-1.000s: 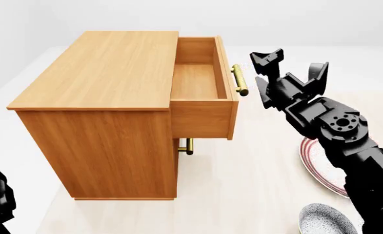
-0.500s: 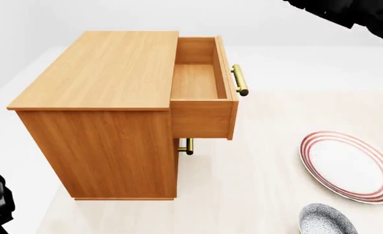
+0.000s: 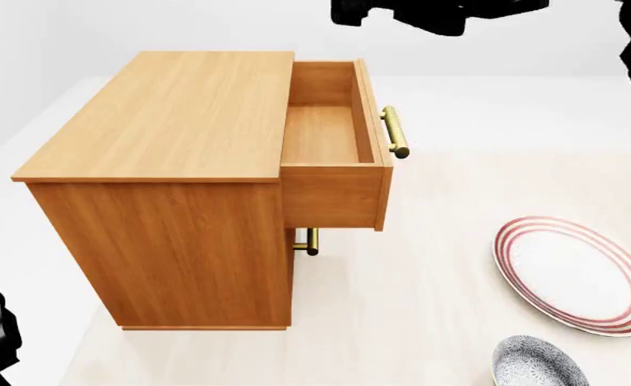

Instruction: Open the top drawer of the cabinet and put the bowl in it.

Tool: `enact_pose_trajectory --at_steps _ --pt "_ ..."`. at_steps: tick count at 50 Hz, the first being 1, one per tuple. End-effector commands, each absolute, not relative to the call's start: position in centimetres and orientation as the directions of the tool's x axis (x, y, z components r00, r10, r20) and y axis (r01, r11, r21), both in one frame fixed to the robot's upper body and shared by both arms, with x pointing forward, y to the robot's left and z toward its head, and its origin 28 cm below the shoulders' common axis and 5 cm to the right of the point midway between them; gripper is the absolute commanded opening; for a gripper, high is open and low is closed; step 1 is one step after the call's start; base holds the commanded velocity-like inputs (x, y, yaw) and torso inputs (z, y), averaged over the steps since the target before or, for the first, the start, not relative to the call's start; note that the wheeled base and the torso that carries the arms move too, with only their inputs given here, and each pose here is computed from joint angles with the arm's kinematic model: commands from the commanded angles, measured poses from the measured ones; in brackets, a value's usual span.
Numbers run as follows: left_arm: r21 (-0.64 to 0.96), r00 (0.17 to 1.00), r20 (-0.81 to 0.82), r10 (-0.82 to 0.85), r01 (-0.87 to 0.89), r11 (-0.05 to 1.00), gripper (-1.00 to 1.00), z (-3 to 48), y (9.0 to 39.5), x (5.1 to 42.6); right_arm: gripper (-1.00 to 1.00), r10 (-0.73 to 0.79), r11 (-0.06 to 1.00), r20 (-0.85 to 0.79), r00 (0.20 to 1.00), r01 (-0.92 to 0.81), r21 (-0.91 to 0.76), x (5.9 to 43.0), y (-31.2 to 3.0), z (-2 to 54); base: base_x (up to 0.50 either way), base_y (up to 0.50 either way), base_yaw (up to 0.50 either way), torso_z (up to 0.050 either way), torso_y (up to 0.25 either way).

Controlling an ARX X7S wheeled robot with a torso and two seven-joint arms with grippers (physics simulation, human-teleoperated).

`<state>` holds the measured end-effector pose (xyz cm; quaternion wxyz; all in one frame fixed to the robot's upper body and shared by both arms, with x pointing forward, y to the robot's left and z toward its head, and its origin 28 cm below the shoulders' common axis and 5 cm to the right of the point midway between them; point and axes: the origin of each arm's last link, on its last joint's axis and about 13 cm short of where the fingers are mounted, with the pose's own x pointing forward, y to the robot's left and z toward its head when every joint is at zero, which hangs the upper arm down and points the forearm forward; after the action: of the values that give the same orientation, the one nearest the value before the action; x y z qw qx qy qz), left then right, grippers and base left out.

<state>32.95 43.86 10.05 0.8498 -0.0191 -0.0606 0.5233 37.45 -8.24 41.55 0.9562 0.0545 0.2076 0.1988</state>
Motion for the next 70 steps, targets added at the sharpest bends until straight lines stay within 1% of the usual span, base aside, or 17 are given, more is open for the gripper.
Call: enact_pose_trajectory --at_steps 1,8,35,59,70 --pt "-0.098 0.446 0.082 0.891 -0.886 0.452 1.00 10.1 43.8 33.0 1.00 0.361 0.929 -0.529 0.768 -0.345 0.133 37.1 -7.6 40.4 0.00 0.00 0.00 0.000 0.000" --pt "-0.096 0.448 0.081 0.891 -0.886 0.454 1.00 10.0 43.8 33.0 1.00 0.363 0.925 -0.558 0.746 -0.362 0.117 37.2 -7.3 39.9 0.00 0.00 0.00 0.000 0.000" --pt "-0.093 0.454 0.077 0.888 -0.883 0.460 1.00 10.1 43.5 33.0 1.00 0.291 0.930 -0.646 0.706 -0.366 0.019 37.8 -7.0 37.2 0.00 0.00 0.00 0.000 0.000" --pt "-0.089 0.461 0.073 0.885 -0.880 0.466 1.00 9.8 43.4 33.1 1.00 0.310 0.929 -0.670 0.675 -0.364 0.063 38.8 -6.9 33.8 0.00 0.00 0.00 0.000 0.000" --pt "-0.089 0.464 0.077 0.883 -0.879 0.469 1.00 9.8 43.3 33.2 1.00 0.275 0.937 -0.683 0.677 -0.348 0.033 39.0 -7.6 33.4 0.00 0.00 0.00 0.000 0.000"
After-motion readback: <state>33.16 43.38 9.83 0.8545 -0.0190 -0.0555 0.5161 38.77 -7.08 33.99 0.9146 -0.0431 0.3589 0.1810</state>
